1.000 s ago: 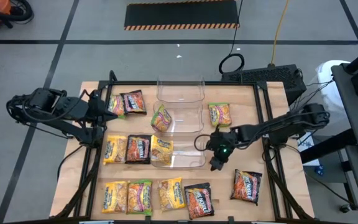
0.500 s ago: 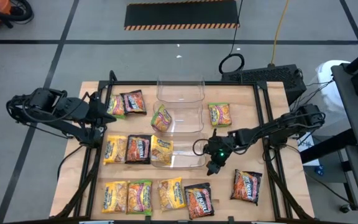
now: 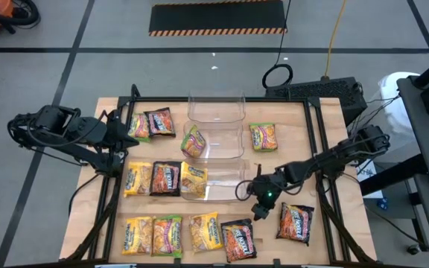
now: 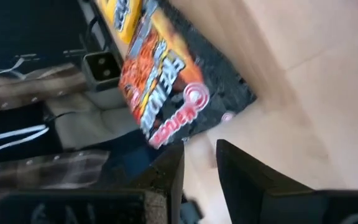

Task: Sort Maruchan noodles
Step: Put the black noodle pack into the top transparent bin

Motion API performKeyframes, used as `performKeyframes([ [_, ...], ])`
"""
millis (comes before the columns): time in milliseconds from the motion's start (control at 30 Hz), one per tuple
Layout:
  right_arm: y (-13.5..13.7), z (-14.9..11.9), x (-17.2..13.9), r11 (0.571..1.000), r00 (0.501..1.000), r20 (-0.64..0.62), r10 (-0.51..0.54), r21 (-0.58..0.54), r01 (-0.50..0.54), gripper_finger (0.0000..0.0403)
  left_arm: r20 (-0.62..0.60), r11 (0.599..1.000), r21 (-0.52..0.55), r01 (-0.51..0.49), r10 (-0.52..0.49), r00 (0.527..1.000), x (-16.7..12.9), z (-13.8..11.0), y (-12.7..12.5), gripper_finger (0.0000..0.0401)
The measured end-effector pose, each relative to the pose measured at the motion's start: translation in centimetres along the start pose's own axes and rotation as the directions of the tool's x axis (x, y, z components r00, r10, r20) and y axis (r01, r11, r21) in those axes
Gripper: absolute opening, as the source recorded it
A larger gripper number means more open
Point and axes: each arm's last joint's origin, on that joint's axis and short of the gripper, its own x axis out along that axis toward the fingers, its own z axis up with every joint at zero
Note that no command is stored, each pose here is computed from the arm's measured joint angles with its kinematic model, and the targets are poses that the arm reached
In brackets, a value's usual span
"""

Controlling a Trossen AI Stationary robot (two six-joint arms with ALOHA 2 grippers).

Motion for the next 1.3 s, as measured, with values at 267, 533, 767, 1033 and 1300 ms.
performKeyframes([
  [267,0.1,-0.4,0.4,0.998,0.991,0.119,-0.058,0.038,0.054,0.0091,0.001,1.0,-0.014,0.0,0.0,1.0,0.0,0.0,0.0,0.0021],
  [533,0.5,-1.8,1.2,0.995,0.986,0.142,-0.082,0.065,0.074,0.0091,0.001,1.0,-0.013,0.0,0.0,1.0,0.0,0.0,0.0,0.0021],
  [767,0.7,-2.5,1.6,0.993,0.976,0.193,-0.105,0.068,0.093,0.0091,0.001,1.0,-0.009,0.0,0.0,1.0,0.0,0.0,0.0,0.0021],
  [1033,0.7,-2.6,1.8,0.992,0.965,0.232,-0.121,0.075,0.106,0.0091,0.001,1.0,-0.008,0.0,0.0,1.0,0.0,0.0,0.0,0.0021],
  [1300,0.3,-2.5,3.6,0.992,0.984,0.156,-0.08,0.109,0.063,0.0091,-0.002,1.0,-0.008,0.012,-0.012,1.0,0.0,0.0,0.0,0.0021],
])
